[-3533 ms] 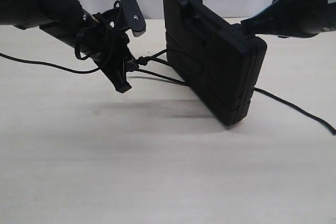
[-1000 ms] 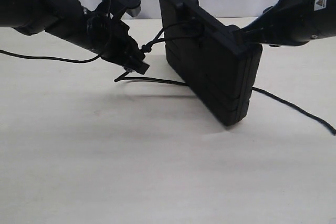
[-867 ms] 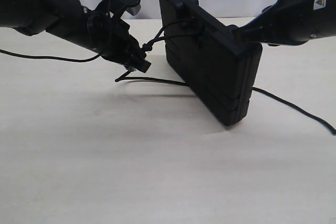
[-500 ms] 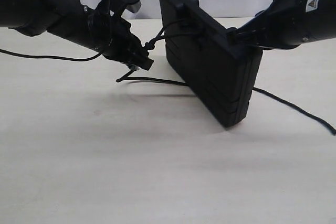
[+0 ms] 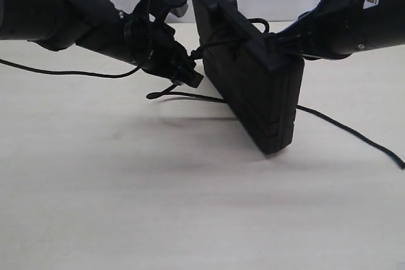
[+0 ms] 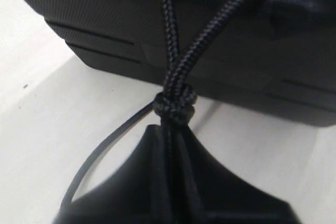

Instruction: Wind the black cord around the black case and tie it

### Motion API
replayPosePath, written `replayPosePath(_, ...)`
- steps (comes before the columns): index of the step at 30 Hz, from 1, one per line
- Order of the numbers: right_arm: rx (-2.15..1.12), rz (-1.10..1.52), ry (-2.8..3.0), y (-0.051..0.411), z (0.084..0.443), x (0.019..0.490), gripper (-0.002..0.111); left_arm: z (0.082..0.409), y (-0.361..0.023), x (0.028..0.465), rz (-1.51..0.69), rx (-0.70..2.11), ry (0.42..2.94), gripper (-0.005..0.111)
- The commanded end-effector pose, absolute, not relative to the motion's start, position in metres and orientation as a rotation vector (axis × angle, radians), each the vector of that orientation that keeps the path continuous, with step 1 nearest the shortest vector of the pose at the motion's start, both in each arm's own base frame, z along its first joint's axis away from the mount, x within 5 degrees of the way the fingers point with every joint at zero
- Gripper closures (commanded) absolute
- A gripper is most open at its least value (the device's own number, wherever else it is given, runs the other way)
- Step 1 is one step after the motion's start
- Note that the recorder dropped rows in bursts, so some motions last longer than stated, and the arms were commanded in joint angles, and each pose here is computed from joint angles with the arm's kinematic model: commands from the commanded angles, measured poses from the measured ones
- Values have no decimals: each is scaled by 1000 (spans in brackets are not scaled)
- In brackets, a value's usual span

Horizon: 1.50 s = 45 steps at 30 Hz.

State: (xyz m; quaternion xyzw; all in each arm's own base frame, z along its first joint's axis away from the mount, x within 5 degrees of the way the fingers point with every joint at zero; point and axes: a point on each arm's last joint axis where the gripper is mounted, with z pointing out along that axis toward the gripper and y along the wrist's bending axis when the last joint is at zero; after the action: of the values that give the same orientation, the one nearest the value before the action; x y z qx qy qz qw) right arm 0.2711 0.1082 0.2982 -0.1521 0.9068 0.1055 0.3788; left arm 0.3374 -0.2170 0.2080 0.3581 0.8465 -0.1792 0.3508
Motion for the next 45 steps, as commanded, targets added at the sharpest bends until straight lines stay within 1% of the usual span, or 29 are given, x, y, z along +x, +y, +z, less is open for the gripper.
replayPosePath(1,-438,306,2381,112,287,269,104,213,-231,335,-437,912,2133,107)
replayPosePath(6,-480,307,2405,114,282,269,104,215,-240,332,-397,900,2083,107)
replayPosePath(7,-511,329,2413,116,280,270,104,216,-240,333,-394,897,2081,102)
replayPosePath(10,-567,381,2438,122,272,271,104,217,-239,335,-377,876,2069,72)
replayPosePath(12,-576,379,2447,122,269,271,104,218,-239,336,-361,864,2058,56)
replayPosePath(14,-585,376,2447,122,269,272,104,218,-238,337,-348,865,2049,50)
replayPosePath(19,-599,374,2449,122,268,271,104,218,-238,336,-329,920,2029,51)
replayPosePath(21,-603,376,2458,122,268,270,104,218,-239,336,-329,924,2029,59)
replayPosePath(23,-617,374,2460,122,268,270,104,217,-239,336,-328,929,2028,72)
replayPosePath(25,-620,373,2459,122,268,270,104,217,-239,336,-327,932,2026,79)
replayPosePath(27,-618,372,2456,122,268,270,104,217,-239,336,-327,932,2026,79)
replayPosePath(28,-618,372,2456,122,268,270,104,217,-239,336,-327,932,2026,77)
replayPosePath(30,-618,372,2456,122,268,270,104,217,-239,336,-327,932,2026,69)
replayPosePath(32,-618,372,2456,122,268,270,104,217,-239,336,-329,934,2028,64)
replayPosePath(34,-617,372,2454,122,268,270,104,217,-239,336,-326,943,2024,65)
replayPosePath(37,-617,372,2454,122,268,270,104,218,-238,337,-315,932,2017,78)
replayPosePath(42,-618,374,2452,122,269,270,104,220,-236,341,-277,895,1992,106)
replayPosePath(45,-624,372,2450,122,269,270,104,223,-235,344,-253,851,1977,107)
